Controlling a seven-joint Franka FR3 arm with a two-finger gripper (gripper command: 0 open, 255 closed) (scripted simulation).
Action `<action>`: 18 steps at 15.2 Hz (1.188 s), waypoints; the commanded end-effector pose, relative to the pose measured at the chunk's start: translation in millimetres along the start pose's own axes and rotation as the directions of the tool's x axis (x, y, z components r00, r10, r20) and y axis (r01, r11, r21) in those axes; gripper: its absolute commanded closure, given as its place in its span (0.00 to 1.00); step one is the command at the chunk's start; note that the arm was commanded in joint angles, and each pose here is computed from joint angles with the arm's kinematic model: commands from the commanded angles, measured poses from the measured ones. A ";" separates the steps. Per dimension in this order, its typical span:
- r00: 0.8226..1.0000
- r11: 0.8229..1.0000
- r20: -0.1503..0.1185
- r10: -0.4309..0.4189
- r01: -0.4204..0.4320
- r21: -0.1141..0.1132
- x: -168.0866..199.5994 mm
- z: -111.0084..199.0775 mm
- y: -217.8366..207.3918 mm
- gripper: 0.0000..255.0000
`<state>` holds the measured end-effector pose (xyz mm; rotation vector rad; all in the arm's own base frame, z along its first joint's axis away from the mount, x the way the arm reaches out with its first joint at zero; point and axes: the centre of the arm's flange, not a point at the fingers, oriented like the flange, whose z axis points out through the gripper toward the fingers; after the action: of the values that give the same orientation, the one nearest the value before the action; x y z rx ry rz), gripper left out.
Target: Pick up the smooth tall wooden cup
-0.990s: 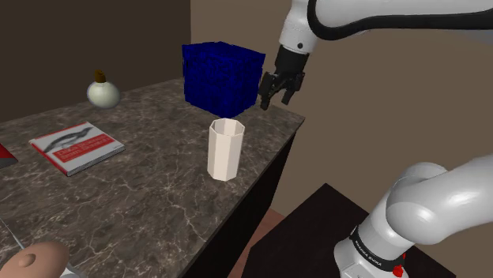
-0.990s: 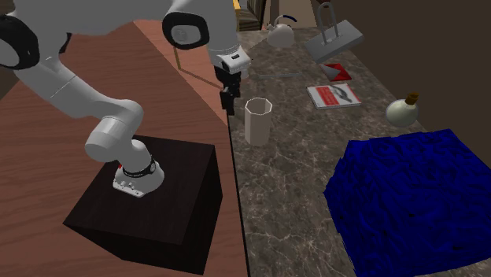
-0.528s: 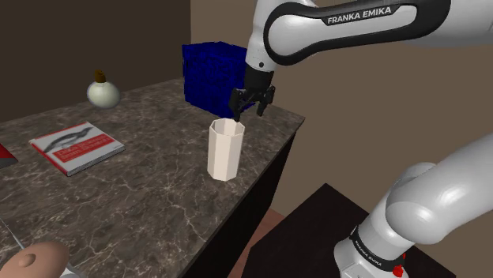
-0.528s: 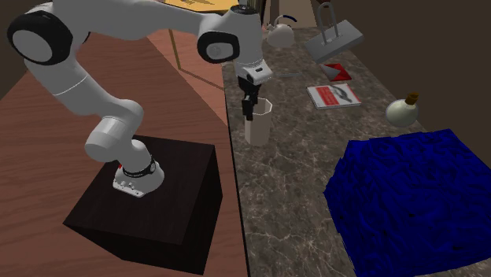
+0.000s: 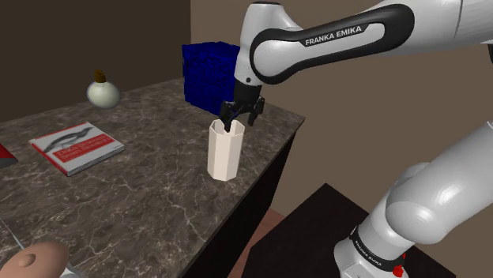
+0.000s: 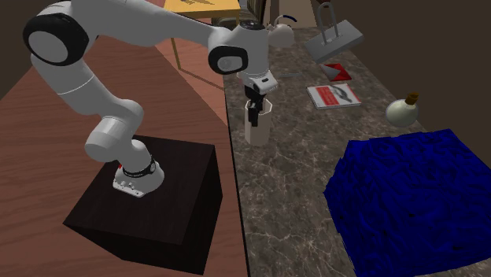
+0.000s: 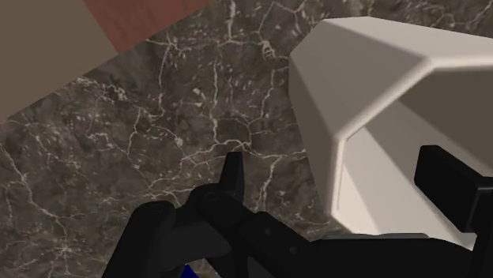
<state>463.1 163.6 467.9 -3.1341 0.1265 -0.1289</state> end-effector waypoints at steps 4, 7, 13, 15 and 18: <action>1.000 1.000 0.000 0.000 0.000 0.000 -1.7 14.6 0.6 1.00; 1.000 1.000 -0.001 0.000 0.000 0.000 -1.7 14.8 0.7 1.00; 1.000 1.000 0.000 0.000 0.000 0.000 -1.3 14.8 0.9 1.00; 1.000 1.000 0.000 0.000 0.000 0.000 -0.4 4.2 0.8 1.00; 1.000 1.000 0.000 0.000 0.000 0.000 0.9 -11.5 0.7 1.00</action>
<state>462.9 162.9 473.8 -3.1342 0.1266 -0.1286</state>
